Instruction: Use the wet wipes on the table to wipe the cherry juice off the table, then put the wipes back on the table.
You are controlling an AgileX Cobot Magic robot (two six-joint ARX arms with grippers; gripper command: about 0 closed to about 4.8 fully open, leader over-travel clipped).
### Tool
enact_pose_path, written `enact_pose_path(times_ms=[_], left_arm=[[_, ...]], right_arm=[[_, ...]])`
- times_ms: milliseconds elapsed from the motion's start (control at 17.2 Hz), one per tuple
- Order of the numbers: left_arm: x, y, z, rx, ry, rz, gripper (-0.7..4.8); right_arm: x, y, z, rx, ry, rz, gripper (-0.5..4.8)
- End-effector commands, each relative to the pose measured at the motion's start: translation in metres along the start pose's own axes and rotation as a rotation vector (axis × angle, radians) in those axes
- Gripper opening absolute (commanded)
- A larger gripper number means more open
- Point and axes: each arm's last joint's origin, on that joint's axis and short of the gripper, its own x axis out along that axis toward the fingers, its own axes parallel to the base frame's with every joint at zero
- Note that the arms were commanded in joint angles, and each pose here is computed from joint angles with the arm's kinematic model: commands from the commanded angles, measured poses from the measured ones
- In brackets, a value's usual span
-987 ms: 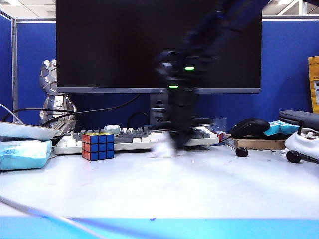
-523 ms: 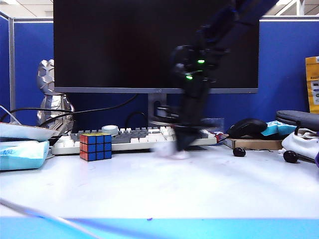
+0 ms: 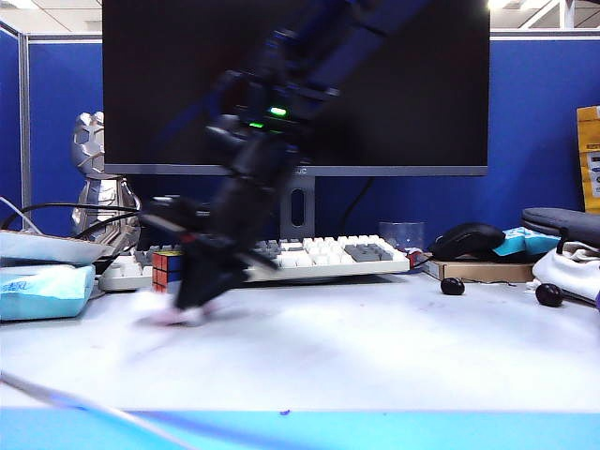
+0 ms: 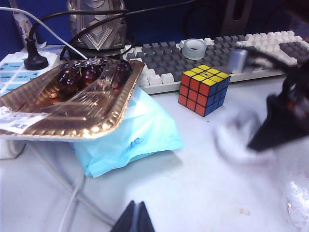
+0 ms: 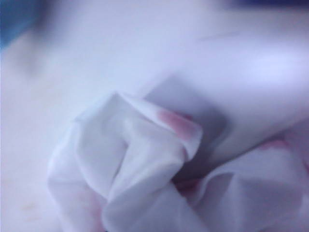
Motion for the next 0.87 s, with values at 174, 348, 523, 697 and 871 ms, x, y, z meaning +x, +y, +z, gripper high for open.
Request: enact_pose_path(times_ms=[174,348,523,697,871], left_arm=[[0.0,0.0,-0.001,-0.004,0.008,-0.003,-0.02],[0.0,0.0,-0.001,-0.004,0.008,-0.003,-0.02],[0.0,0.0,-0.001,-0.004,0.008,-0.003,-0.02],[0.0,0.0,-0.001,-0.004,0.008,-0.003,-0.02],[0.0,0.0,-0.001,-0.004,0.008,-0.002,-0.02]], right_arm=[[0.015,0.021,-0.028,-0.1,0.287,-0.141,-0.06],[0.007,0.0,-0.028,-0.081,0.306,-0.401,-0.06],[-0.014,-0.021,-0.007,-0.012,0.127,-0.485,-0.06],[-0.038,-0.005,0.025,-0.067,-0.103,-0.436,-0.06],[-0.044,0.023,0.037,-0.113,-0.184,-0.223,-0.06]])
